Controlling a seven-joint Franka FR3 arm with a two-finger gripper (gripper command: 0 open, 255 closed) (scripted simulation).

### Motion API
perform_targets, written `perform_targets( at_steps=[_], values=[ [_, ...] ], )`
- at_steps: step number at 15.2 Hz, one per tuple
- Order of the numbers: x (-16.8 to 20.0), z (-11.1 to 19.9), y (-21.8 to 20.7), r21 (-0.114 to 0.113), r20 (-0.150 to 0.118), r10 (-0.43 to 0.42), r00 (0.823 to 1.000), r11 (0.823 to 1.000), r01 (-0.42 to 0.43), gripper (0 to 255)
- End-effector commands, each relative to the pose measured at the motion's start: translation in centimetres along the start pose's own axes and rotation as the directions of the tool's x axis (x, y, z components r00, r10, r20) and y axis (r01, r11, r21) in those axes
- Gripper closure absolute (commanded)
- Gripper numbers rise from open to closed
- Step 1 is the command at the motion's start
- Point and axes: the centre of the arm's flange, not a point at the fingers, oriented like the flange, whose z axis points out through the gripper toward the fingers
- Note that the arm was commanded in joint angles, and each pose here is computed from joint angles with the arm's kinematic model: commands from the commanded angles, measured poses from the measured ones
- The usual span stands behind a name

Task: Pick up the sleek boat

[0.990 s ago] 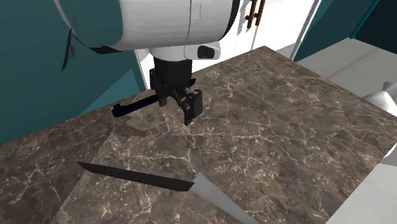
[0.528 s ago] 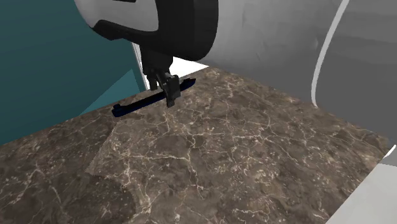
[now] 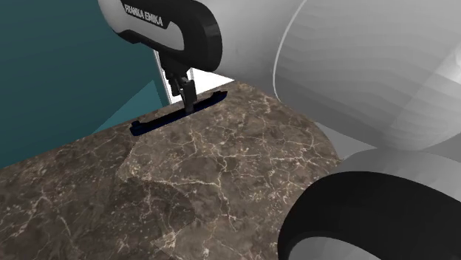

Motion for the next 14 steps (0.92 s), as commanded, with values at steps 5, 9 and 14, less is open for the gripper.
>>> perform_targets(
  at_steps=[5, 9, 14],
  values=[
    [0.2, 3.0, -0.3, 0.0, -0.001, 0.003, 1.0, 1.0, -0.003, 0],
    [0.3, 3.0, -0.3, 0.001, -0.001, 0.002, 1.0, 1.0, -0.002, 255],
    [0.3, 3.0, -0.3, 0.001, -0.001, 0.002, 1.0, 1.0, -0.002, 255]
  ],
)
